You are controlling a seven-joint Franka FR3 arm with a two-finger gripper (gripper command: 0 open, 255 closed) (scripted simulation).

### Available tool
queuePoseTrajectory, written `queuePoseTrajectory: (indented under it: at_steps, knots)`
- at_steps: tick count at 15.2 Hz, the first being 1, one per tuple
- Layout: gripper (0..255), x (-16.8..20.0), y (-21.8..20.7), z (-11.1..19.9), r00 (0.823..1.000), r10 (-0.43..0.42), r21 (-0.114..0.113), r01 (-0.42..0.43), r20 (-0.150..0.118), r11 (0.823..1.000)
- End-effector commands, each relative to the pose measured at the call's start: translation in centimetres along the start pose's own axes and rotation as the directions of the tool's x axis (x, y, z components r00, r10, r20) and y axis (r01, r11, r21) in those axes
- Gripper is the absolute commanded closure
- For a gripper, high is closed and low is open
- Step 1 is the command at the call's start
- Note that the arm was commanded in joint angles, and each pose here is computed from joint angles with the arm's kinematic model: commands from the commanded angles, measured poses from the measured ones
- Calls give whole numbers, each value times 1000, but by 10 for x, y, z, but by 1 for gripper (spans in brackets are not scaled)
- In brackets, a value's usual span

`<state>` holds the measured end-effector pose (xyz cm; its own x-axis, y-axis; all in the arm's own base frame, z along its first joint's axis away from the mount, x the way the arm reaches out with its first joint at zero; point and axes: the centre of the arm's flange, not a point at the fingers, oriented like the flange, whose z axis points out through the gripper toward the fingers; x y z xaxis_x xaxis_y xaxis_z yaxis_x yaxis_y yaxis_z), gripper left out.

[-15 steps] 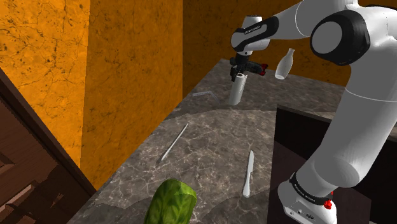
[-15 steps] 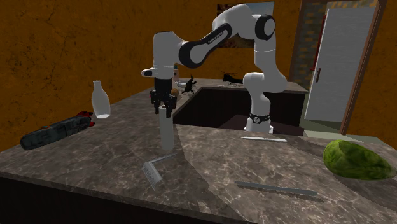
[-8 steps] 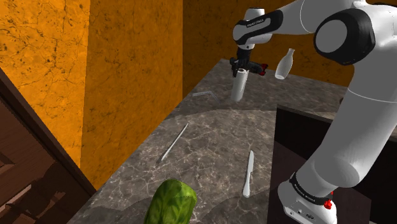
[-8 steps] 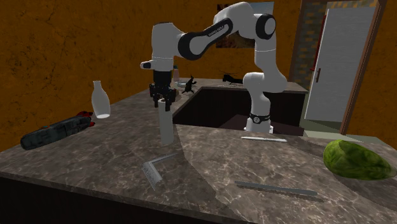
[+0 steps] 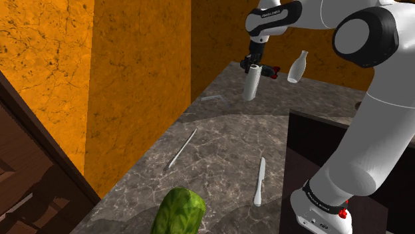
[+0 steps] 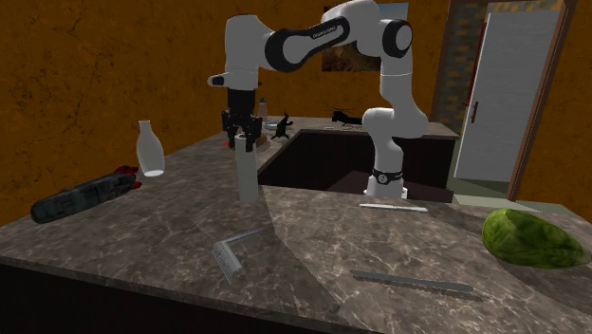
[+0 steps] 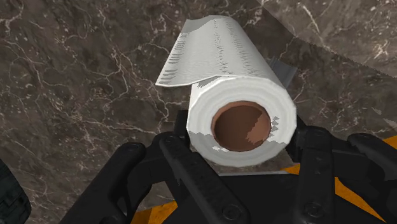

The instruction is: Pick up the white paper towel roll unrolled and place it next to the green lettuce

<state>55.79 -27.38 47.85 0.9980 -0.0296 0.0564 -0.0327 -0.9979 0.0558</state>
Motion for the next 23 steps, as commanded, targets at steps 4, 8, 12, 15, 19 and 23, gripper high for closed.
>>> queuePoseTrajectory:
  at_steps: [4, 8, 12, 15, 19, 23]
  knots:
    - [255, 1, 2, -26, 1000, 0, 0, 0, 0, 1000]
    - [255, 2, 3, -47, 1000, 0, 0, 0, 0, 1000]
    - [255, 3, 4, -68, 1000, 0, 0, 0, 0, 1000]
    - [255, 4, 5, -84, 1000, 0, 0, 0, 0, 1000]
    - [255, 5, 6, -105, 1000, 0, 0, 0, 0, 1000]
    - [255, 7, 7, -126, 1000, 0, 0, 0, 0, 1000]
